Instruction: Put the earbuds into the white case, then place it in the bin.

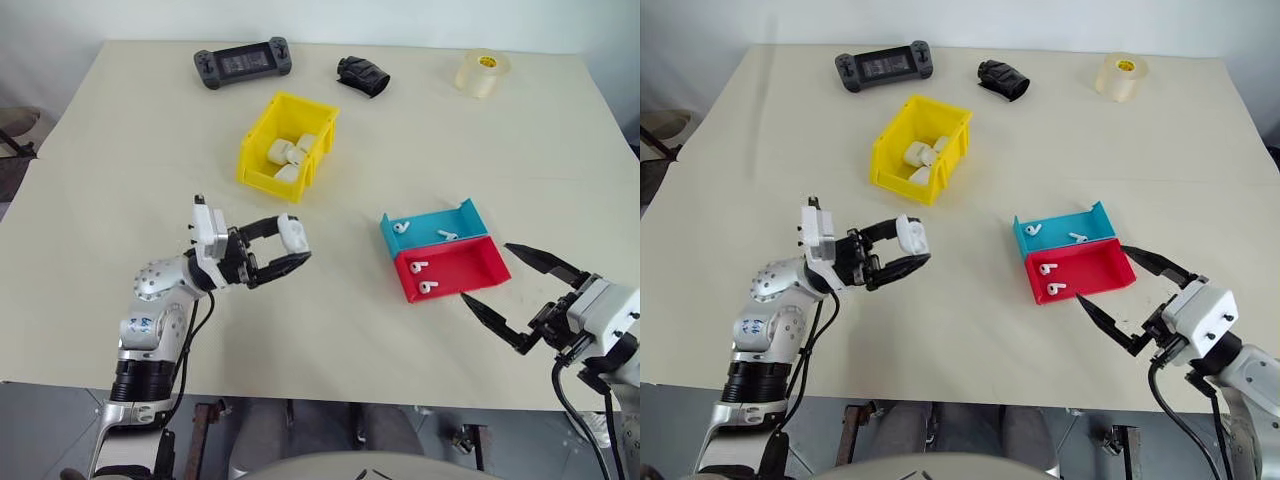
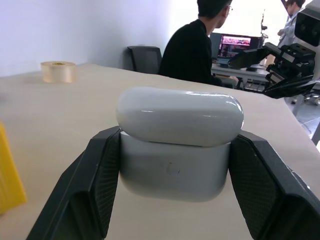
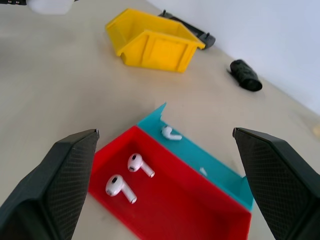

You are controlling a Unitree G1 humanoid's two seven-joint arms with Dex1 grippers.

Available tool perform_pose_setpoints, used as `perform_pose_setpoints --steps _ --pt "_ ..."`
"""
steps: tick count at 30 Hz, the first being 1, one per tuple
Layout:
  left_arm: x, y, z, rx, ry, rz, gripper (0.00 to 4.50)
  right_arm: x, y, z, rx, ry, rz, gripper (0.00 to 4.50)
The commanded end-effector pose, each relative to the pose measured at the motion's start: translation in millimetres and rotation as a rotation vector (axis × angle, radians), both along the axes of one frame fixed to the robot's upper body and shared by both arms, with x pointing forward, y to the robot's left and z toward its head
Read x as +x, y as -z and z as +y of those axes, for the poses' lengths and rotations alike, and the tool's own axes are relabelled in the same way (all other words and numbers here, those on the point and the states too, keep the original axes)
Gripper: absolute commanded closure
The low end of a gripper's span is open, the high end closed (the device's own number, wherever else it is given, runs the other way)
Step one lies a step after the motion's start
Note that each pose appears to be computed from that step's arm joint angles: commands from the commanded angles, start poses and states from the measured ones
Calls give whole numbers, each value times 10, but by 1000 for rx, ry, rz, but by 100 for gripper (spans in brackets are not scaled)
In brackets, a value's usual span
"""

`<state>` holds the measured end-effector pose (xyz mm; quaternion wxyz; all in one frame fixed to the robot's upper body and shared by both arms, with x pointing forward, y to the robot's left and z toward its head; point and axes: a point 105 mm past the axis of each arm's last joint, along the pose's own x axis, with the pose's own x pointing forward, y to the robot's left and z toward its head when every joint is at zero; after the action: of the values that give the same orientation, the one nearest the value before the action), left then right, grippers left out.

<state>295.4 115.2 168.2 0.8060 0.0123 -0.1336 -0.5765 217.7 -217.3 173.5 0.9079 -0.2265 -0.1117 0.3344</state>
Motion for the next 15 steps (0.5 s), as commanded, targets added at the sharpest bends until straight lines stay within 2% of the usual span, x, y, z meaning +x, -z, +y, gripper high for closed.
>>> perform_pose_setpoints --steps 1,4,7,15 --pt "-120 -116 -70 -5 96 -74 169 -42 -84 75 -12 -57 -27 0" --pt "-165 -151 -137 -7 146 -99 169 -57 -105 52 -34 -67 -24 0" --pt "-222 -205 -307 -67 207 -107 169 -79 -117 -87 -87 -51 -8 0" --pt "-351 1 -550 -130 247 -57 169 -145 36 -451 -178 9 84 0"
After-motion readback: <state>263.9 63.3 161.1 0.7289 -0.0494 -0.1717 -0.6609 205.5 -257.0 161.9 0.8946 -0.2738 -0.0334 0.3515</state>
